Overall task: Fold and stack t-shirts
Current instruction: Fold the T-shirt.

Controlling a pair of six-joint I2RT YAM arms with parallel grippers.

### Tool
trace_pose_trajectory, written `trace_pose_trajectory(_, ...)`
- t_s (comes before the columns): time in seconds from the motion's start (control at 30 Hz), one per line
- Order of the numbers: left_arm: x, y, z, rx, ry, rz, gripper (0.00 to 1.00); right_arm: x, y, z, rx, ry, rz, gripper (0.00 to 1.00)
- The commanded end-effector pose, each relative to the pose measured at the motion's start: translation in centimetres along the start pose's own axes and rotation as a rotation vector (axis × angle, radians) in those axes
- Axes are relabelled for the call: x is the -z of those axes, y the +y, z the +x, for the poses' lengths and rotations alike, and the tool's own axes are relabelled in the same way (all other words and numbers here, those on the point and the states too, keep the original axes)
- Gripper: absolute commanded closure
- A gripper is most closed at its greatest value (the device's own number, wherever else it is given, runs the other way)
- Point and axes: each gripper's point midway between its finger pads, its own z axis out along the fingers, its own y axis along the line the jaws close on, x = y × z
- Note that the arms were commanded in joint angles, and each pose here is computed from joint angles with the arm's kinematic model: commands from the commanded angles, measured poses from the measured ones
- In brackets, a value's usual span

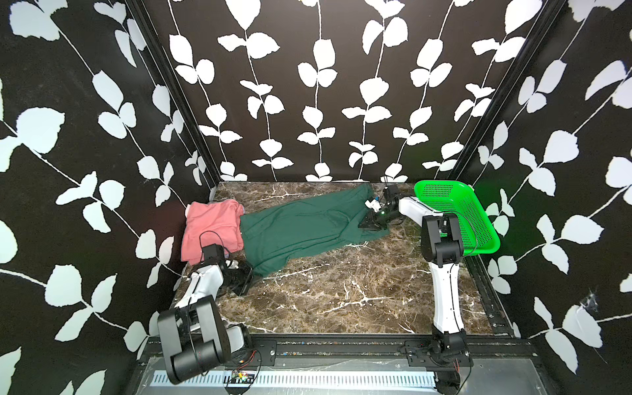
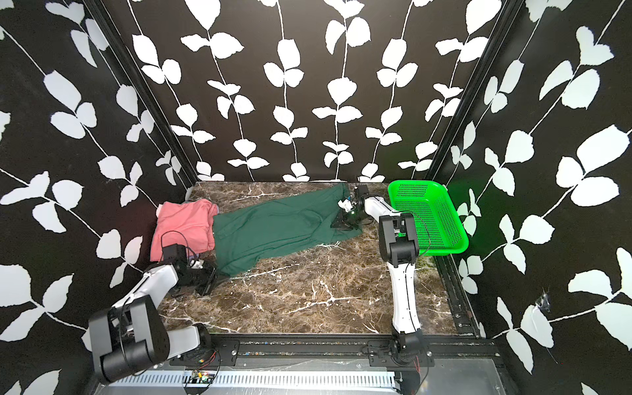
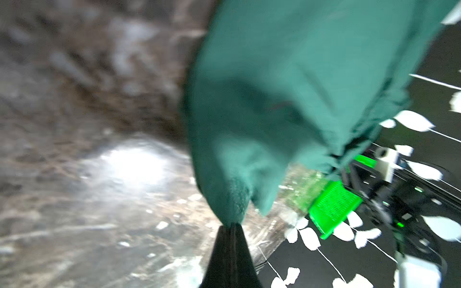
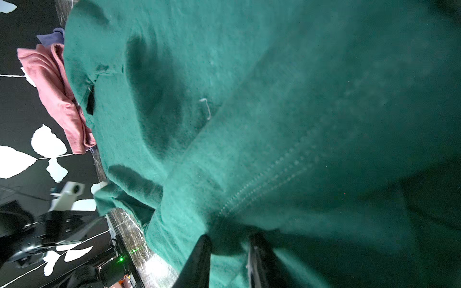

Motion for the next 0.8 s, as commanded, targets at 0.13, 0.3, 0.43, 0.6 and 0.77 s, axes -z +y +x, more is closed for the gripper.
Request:
trace_pose_trajectory(0.13, 0.5, -0.3, 1.6, 0.02, 0.051, 0.015, 1.0, -3.2, -4.1, 3.8, -0.088, 0.137, 0.101, 0.71)
trace_pose_trajectory(0.3, 0.5, -0.2, 1.5, 0.034, 0.034, 0.026, 1.0, -3.2, -4.1, 3.8, -0.087, 0.137, 0.101, 0.71)
trace_pose_trajectory(0.43, 0.5, -0.3, 1.5, 0.034, 0.031, 0.028, 1.0, -3.3, -4.1, 3.8, -0.087, 0.141, 0.1, 0.71)
trace_pose_trajectory(0.6, 1.8, -1.2, 0.6, 0.005, -0.059, 0.037, 1.0, -3.3, -4.0, 3.8, -0.089, 0.143, 0.1, 0.71)
trace_pose_trajectory(0.77, 3.8, -3.6, -1.3, -0.044, -0.227, 0.135, 1.0, -3.3, -4.1, 3.8, -0.092, 0.146, 0.103, 0.71)
